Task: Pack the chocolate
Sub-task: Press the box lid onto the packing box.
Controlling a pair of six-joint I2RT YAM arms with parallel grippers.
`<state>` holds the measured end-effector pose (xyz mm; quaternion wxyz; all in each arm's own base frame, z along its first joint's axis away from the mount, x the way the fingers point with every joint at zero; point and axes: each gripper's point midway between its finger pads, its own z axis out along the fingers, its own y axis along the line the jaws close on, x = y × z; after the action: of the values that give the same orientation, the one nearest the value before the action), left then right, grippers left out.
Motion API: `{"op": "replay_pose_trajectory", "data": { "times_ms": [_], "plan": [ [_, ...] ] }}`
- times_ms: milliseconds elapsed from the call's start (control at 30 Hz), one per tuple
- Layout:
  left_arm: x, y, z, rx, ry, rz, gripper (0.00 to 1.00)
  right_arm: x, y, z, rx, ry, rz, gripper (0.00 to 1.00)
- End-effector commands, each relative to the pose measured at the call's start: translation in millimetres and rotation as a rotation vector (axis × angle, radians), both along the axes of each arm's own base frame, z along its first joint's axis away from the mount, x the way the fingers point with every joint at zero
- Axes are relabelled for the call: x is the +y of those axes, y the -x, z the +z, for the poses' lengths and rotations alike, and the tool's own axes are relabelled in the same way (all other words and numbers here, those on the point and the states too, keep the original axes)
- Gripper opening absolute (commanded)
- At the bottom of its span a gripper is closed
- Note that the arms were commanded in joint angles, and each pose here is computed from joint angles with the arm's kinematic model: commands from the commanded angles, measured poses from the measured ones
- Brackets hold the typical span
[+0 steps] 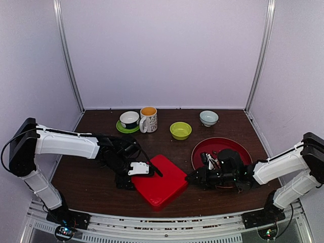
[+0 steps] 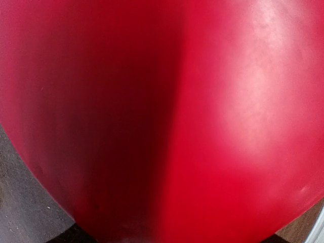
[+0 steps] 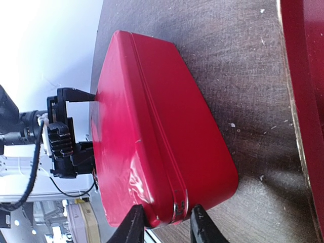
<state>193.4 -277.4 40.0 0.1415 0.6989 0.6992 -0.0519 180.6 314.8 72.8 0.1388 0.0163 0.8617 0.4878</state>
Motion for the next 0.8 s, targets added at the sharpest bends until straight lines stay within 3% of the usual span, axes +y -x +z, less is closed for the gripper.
{"op": "replay_pose_trajectory", "data": {
  "times_ms": [0,767],
  "plan": [
    [-70,-2,20,-0.022,0.236,-0.092,0.82,3,14,-23,0.066,0.028,0.033,0.25],
    [-81,-5,16,-0.031,0.267,-0.088,0.82,5,24,-49,0.145,0.051,0.071,0.15]
  ]
}}
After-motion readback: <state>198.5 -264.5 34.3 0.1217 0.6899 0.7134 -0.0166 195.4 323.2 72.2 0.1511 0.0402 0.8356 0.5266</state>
